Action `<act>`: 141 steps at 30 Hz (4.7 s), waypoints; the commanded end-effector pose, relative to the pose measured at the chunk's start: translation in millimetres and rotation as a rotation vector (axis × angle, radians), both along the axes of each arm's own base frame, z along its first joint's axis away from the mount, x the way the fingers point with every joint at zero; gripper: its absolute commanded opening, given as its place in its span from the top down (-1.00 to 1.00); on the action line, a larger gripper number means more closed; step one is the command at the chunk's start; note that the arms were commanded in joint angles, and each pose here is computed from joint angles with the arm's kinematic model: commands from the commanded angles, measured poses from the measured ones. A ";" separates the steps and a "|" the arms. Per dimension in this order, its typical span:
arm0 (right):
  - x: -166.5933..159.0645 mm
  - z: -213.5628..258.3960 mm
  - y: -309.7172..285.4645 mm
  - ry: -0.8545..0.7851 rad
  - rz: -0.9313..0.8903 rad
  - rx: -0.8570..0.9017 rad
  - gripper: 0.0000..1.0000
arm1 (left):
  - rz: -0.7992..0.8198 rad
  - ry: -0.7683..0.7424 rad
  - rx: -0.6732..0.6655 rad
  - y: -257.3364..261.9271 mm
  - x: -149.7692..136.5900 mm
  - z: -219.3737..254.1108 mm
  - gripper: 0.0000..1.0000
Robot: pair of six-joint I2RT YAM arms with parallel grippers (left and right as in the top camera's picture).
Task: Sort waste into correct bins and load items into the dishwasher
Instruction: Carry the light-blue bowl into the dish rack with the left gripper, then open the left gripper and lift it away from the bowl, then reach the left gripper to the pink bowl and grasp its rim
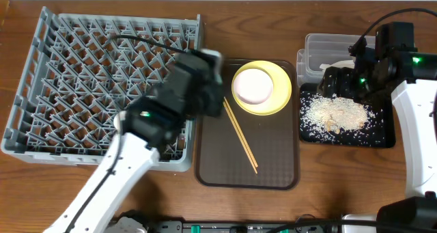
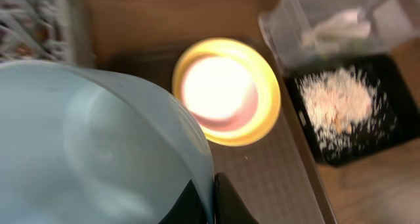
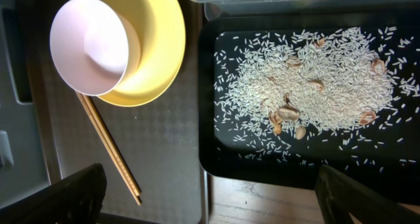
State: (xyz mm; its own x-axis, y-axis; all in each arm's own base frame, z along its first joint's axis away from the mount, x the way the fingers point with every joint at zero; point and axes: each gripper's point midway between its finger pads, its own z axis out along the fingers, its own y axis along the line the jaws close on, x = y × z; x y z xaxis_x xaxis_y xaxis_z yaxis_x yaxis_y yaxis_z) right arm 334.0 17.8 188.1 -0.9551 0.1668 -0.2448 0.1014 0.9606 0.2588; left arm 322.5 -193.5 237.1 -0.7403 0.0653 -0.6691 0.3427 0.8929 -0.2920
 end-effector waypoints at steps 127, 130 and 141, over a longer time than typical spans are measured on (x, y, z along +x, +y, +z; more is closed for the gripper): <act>-34.8 -5.4 -85.8 0.158 -0.442 -0.194 -0.99 | -0.185 0.050 0.195 -103.1 82.0 -51.7 -0.79; -34.9 -5.4 -85.8 0.158 -0.436 -0.196 -0.98 | -0.229 0.080 0.252 -118.8 75.4 -81.2 -0.79; -34.9 -5.4 -85.8 0.158 -0.436 -0.196 -0.98 | -0.315 0.226 0.391 -148.5 48.4 -180.9 -0.72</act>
State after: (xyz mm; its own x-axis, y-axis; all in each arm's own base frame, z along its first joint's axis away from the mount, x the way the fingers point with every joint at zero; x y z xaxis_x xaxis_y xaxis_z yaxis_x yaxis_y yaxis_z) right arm 297.2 -63.0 176.9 -0.8419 0.5188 -0.1485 0.5204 0.8534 0.0303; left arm 371.1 -339.6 63.0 -0.7794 0.4946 -0.3846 0.5623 0.8230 -0.0811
